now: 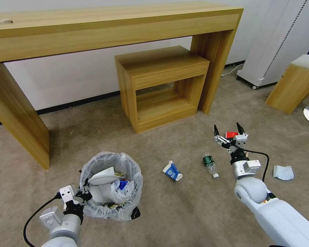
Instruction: Pick up the trash bin and place the garbage on the floor into it.
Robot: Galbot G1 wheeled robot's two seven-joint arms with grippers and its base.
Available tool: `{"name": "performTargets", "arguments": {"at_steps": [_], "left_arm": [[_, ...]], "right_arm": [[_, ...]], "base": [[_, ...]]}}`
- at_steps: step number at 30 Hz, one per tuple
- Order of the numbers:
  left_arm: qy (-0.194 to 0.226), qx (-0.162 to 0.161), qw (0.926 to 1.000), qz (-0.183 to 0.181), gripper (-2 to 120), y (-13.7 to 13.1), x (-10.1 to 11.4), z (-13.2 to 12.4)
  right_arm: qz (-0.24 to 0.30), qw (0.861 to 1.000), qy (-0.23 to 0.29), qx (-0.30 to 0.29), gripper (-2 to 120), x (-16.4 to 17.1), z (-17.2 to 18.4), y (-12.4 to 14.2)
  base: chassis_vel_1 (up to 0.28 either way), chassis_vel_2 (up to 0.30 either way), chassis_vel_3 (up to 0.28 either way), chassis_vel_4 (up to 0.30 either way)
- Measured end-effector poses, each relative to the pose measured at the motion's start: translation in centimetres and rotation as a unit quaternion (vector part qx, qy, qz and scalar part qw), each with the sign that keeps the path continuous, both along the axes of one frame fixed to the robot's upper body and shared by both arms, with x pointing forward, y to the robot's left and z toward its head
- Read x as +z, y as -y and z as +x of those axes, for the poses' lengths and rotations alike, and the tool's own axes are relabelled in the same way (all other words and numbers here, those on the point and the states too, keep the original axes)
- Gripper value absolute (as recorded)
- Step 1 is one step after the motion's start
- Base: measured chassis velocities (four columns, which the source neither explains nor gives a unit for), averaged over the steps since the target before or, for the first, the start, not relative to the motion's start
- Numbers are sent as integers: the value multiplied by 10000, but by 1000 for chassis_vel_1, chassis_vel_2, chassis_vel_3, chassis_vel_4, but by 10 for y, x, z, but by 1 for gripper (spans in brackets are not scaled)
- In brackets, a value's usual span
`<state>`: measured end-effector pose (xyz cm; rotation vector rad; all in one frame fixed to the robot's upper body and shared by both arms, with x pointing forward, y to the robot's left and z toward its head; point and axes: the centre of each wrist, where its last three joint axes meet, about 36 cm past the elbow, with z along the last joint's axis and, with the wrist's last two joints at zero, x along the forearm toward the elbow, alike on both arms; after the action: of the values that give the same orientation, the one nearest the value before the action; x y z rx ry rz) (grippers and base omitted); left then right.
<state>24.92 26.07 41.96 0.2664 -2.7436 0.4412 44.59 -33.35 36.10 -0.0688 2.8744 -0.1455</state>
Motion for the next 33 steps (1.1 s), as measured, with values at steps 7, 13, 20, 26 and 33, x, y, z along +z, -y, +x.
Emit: {"name": "performTargets", "arguments": {"at_steps": [7,13,20,26,33], "left_arm": [[25,3,10000,2,1,0,0,1],[48,9,10000,9,1,-1,1,2],[52,9,10000,4,1,-1,1,2],[45,15,10000,-1,1,-2,0,3],[25,10,10000,-9,1,-1,-2,3]], "right_arm": [[-27,10000,16,-9,99,-3,0,0],[-38,10000,89,11,100,-4,3,0],[-71,9999,108,50,100,-6,3,-2],[-225,9995,138,151,100,-8,2,2],[-585,9909,-82,1208,100,-16,-10,22]], "base": [[-171,168,187,-177],[-85,88,68,-89],[0,0,0,0],[0,0,0,0],[0,0,0,0]]}}
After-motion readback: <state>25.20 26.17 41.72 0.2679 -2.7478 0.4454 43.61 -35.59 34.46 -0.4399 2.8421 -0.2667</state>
